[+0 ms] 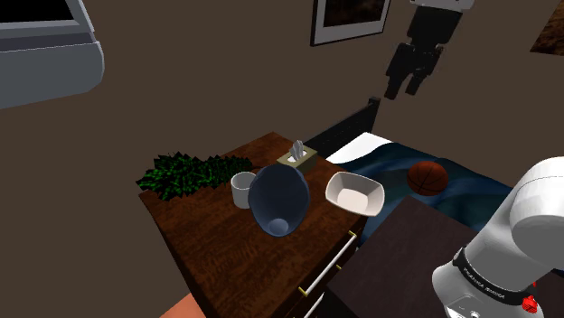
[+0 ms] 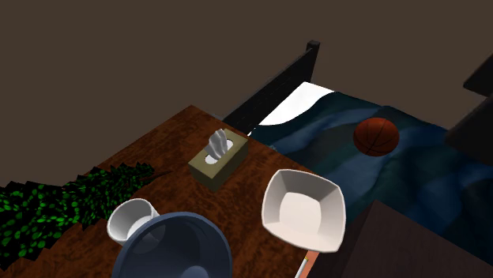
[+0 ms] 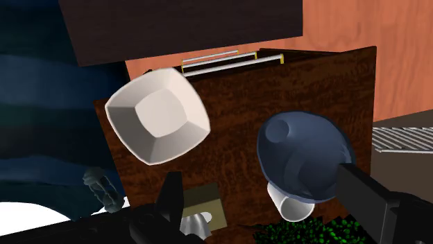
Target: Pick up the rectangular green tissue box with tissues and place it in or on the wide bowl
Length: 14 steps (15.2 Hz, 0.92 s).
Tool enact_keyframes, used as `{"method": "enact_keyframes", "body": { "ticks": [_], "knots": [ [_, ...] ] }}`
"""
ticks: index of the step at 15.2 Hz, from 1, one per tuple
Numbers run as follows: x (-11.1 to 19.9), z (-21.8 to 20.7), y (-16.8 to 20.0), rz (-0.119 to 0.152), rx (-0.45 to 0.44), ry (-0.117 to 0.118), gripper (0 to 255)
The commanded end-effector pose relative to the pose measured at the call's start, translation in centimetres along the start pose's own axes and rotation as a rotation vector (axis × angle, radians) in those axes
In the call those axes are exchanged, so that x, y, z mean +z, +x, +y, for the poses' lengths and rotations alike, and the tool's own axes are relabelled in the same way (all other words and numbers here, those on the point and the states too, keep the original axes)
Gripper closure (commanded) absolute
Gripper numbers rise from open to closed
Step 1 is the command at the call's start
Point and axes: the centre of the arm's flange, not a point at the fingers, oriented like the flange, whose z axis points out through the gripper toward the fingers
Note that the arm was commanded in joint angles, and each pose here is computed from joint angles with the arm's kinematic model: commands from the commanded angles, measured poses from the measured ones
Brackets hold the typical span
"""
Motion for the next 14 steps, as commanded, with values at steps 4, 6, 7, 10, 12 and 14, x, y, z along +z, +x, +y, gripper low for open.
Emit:
{"method": "enact_keyframes", "body": {
  "ticks": [4,6,7,10,12,14],
  "knots": [
    [2.3,-0.7,3.6,-0.02,0.026,-0.033,0],
    [3.8,-1.1,5.9,-0.034,0.044,-0.055,0],
    [4.7,-1.3,7.1,-0.041,0.053,-0.066,0],
    [7.1,-1.7,10.6,-0.061,0.079,-0.099,0],
    [8.8,-1.9,12.9,-0.075,0.097,-0.121,0],
    [10.5,-2.0,15.2,-0.088,0.115,-0.143,0]
  ]
}}
